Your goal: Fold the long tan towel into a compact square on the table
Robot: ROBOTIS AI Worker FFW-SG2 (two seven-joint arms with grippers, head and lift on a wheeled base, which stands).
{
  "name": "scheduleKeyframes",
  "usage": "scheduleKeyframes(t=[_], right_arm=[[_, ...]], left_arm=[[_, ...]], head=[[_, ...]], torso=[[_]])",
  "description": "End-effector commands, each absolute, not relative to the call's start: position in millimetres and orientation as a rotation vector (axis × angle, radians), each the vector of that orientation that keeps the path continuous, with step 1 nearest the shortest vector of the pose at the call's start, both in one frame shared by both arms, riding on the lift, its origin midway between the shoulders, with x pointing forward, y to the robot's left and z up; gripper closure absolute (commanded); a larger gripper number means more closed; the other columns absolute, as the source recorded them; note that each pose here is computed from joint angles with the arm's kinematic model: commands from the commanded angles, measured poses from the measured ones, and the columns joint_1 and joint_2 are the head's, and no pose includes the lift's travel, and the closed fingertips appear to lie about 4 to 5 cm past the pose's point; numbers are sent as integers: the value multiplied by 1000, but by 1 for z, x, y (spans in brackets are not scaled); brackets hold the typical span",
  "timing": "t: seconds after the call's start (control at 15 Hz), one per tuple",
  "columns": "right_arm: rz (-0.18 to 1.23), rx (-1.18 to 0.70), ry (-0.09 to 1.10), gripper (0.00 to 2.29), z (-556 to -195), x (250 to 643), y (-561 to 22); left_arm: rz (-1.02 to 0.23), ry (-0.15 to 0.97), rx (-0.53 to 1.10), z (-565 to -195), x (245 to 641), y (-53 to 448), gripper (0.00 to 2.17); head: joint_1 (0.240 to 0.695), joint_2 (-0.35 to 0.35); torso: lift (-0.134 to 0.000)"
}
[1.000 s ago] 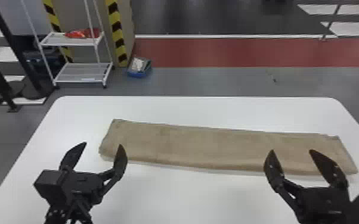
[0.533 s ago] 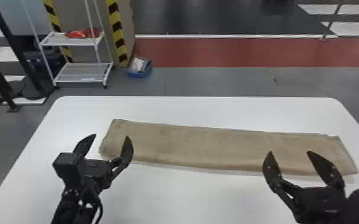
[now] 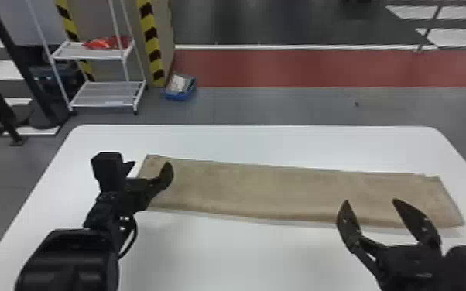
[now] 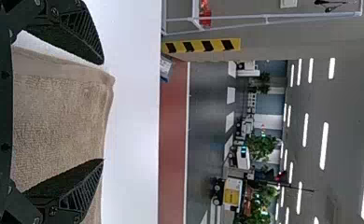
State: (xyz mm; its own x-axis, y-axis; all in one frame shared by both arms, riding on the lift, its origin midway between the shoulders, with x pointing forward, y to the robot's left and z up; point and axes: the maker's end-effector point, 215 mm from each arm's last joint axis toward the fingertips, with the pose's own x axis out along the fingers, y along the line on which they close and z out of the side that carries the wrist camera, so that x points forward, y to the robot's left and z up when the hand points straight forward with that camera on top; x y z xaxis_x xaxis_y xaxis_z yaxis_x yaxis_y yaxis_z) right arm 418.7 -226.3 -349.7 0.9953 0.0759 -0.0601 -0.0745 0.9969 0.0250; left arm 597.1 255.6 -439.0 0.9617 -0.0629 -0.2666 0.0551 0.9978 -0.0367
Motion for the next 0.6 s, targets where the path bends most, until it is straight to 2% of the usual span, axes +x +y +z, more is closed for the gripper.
scheduleKeyframes(t=[0.0, 0.27, 0.33, 0.47, 0.53], right_arm=[[82, 21, 62, 90, -351, 421, -225], [91, 18, 58, 90, -351, 425, -220], [95, 19, 58, 90, -351, 425, -218], [96, 20, 57, 90, -349, 426, -217], [96, 22, 64, 90, -351, 426, -217]], left_arm=[[-36, 292, -30, -444, 596, 271, 151], [6, 364, -36, -467, 590, 299, 194], [5, 412, -55, -479, 584, 302, 211], [7, 415, -54, -479, 583, 304, 242], [0, 421, -52, -480, 581, 301, 404]], head=[[695, 31], [695, 67], [695, 72], [695, 85], [695, 90]], torso=[[-113], [-113], [-113], [-113], [-113]])
